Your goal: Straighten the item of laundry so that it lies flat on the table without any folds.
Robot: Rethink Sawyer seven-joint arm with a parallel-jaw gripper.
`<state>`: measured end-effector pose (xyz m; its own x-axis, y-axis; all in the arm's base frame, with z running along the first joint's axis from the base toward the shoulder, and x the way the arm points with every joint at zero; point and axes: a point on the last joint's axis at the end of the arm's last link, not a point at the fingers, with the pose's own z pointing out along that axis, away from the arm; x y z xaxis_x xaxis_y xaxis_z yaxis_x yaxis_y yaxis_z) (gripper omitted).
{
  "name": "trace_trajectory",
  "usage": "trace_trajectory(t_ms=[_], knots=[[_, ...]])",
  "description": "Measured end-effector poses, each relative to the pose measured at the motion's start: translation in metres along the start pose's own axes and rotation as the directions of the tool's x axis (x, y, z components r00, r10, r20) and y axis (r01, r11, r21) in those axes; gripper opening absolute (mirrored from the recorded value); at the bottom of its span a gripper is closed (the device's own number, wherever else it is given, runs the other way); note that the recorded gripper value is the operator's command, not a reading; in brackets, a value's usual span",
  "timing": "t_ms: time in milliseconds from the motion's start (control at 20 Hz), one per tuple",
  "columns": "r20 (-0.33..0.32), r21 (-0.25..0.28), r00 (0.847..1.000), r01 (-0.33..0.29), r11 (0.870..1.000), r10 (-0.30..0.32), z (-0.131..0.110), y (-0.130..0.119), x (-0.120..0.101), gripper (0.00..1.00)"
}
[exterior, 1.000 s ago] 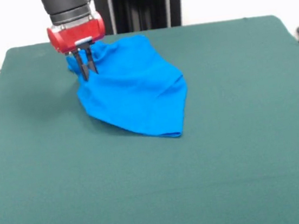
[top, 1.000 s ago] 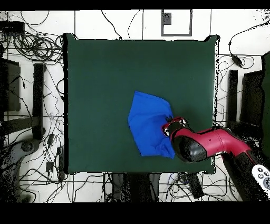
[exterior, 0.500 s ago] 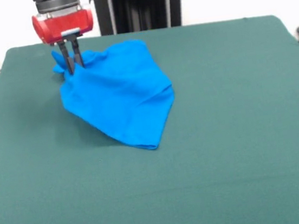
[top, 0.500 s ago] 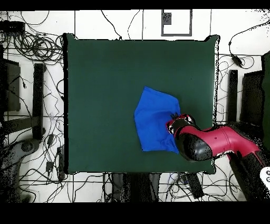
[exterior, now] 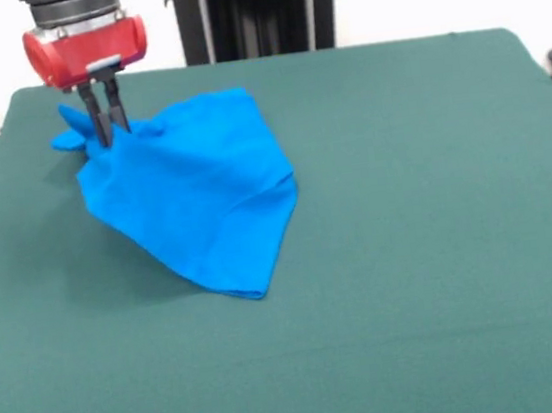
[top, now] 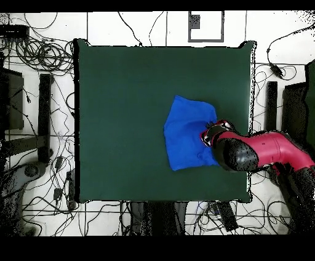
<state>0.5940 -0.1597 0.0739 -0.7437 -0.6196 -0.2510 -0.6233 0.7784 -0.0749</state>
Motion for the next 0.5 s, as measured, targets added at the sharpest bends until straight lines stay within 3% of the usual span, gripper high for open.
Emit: trace_trajectory(t_ms=[300, 500], knots=[[0.037, 0.006, 0.990, 0.132, 0.991, -0.133, 0.007, -0.030, -0.023, 0.00], [0.072, 0.012, 0.984, 0.165, 0.986, -0.165, 0.010, -0.043, -0.036, 0.00]])
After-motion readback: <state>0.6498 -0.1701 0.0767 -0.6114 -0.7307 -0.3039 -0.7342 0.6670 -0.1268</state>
